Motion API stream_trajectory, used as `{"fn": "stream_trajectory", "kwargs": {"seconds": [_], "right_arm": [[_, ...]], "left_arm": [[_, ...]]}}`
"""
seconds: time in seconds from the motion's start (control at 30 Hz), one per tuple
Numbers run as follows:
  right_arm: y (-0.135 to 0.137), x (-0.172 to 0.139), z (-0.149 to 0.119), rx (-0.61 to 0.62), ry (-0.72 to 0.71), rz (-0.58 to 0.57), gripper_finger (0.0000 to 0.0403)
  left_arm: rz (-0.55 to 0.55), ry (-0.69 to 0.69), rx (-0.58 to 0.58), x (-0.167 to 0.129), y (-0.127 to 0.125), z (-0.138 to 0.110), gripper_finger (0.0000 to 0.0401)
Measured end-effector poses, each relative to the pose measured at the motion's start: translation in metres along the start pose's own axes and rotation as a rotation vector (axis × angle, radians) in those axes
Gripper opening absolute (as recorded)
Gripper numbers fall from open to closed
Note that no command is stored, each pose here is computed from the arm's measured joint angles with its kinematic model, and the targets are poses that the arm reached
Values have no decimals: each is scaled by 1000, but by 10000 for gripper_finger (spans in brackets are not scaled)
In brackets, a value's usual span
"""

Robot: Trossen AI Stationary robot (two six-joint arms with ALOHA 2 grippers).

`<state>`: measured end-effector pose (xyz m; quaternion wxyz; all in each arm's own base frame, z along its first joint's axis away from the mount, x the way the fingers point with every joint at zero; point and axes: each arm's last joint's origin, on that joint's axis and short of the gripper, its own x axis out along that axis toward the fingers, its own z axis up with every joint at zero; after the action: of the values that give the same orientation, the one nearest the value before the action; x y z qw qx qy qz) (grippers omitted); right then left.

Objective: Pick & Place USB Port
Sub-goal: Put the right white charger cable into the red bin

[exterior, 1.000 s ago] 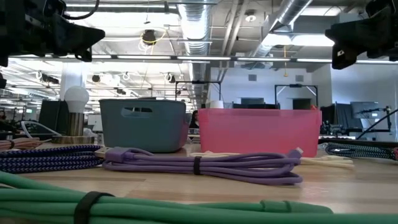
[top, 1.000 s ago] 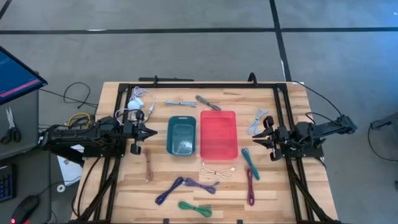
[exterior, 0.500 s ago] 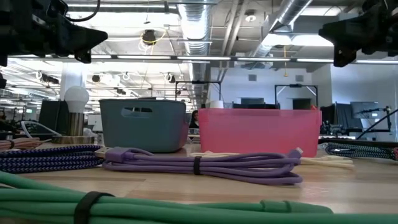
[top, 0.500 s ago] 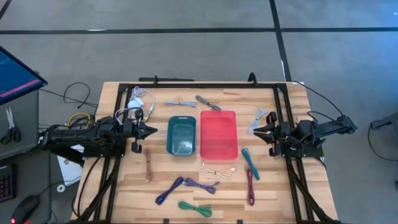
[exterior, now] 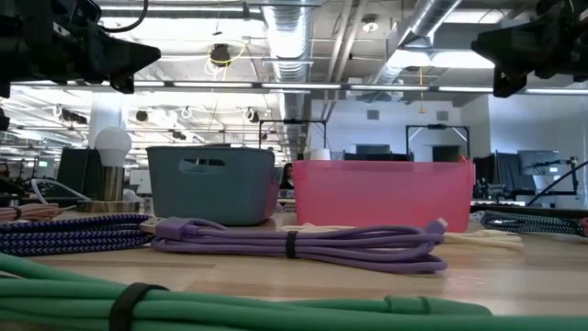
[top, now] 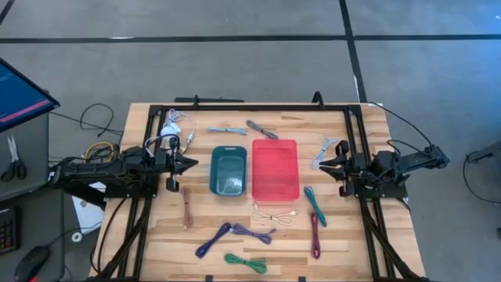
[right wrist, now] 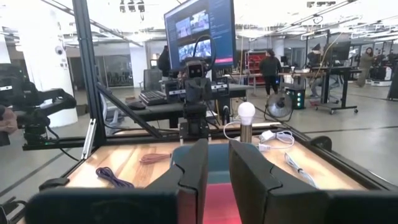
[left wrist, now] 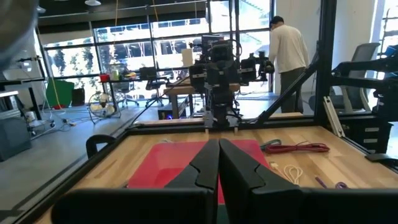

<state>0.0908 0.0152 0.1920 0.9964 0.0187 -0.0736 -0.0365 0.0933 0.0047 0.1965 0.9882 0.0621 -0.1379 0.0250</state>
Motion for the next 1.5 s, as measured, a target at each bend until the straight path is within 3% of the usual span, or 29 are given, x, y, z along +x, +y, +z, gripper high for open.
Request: {"fn": "stream_trajectory", "kwargs": {"seconds": [0.37,0.8,1.07,1.3,1.5], "right_arm": [[-5,-1,3,-23,8,-162,58],[-11,-5,56,-62,89,-338,58],[-9,6,67,-89,331,-402,58],[-8,11,82,54,522,-527,58],[-8,12,99,190,587,-621,58]], "left_arm": [[140,63,-37,9,6,10,11],[311,242,110,51,16,37,11],[320,276,123,59,19,36,11],[320,275,123,59,19,36,11],[320,275,123,59,19,37,11]]}}
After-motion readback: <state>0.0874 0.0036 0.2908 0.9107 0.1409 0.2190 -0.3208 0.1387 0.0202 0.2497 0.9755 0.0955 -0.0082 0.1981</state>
